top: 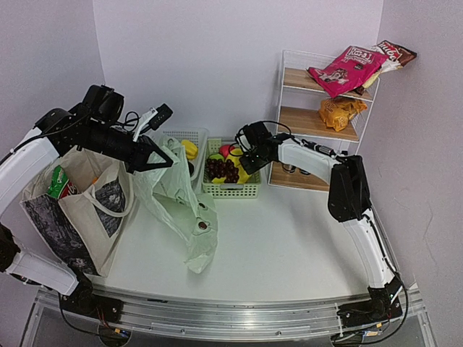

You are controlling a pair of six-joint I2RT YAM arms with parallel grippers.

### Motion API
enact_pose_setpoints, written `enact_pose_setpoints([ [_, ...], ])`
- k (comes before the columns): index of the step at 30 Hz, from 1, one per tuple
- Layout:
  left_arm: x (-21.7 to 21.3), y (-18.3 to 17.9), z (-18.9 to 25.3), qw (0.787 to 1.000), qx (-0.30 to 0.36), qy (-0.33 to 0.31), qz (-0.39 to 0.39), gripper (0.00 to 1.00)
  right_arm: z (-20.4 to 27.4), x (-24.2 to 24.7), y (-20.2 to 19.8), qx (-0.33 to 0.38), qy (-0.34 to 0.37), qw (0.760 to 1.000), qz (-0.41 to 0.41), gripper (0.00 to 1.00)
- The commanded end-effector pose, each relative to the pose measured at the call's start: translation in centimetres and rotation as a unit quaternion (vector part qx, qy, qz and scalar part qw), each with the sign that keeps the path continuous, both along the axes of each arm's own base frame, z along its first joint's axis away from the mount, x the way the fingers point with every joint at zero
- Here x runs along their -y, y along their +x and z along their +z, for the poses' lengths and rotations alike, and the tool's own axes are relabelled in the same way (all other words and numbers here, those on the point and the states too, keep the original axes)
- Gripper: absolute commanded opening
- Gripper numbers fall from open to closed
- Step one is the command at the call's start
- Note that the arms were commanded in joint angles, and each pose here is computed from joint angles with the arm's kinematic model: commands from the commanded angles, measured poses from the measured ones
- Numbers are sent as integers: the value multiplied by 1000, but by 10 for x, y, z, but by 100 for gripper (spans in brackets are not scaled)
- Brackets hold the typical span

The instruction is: Place the mixed food into the grocery bags and tie them

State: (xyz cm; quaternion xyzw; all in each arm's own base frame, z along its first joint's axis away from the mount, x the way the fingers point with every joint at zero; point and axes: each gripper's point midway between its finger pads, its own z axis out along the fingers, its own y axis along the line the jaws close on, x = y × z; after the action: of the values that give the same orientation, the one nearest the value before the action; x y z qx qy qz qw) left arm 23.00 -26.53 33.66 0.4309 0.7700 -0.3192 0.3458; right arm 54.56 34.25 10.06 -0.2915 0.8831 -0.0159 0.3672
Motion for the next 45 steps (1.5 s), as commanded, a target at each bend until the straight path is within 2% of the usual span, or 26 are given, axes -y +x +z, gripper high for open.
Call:
enact_pose_setpoints([
  [1, -1, -2, 20, 999, 35, -19, -8, 0, 97, 6, 18, 122, 2, 992, -19, 0],
  [8, 0, -3, 25, 999, 45, -25, -11, 0, 191, 25, 28, 256, -53, 964, -46, 0],
  [14, -1, -5, 31, 998, 51, -31, -12, 0, 212, 10, 36, 342, -151, 927, -9, 0],
  [18, -2, -6, 34, 998, 55, -34, -13, 0, 232, -24, 31, 413, -215, 884, 40, 0],
  [20, -2, -7, 36, 998, 56, -36, -14, 0, 243, -29, 31, 432, -233, 870, 39, 0],
  [22, -2, -8, 38, 997, 58, -38, -14, 0, 258, -24, 29, 440, -238, 865, 24, 0],
  [24, -3, -9, 41, 997, 61, -43, -12, 0, 278, -16, 18, 445, -211, 870, 4, 0],
  [26, -3, -10, 41, 997, 61, -47, -11, 0, 293, -15, -4, 444, -164, 881, -2, 0],
  [27, -3, -10, 40, 997, 59, -49, -10, 0, 316, -13, -22, 451, -125, 884, -6, 0],
  [29, -2, -7, 39, 997, 55, -52, -4, 0, 339, -26, -64, 458, -81, 885, 27, 0],
  [31, 0, -4, 42, 997, 57, -59, 0, 0, 345, -51, -109, 459, -67, 883, 75, 0],
  [36, 8, 8, 58, 995, 64, -81, 8, 0, 368, -53, -196, 455, -53, 884, 91, 0],
  [42, 14, 12, 64, 994, 44, -96, 11, 0, 383, -36, -266, 449, -6, 889, 88, 0],
  [45, 16, 12, 67, 994, 42, -103, 11, 0, 378, -22, -286, 439, -5, 894, 82, 0],
])
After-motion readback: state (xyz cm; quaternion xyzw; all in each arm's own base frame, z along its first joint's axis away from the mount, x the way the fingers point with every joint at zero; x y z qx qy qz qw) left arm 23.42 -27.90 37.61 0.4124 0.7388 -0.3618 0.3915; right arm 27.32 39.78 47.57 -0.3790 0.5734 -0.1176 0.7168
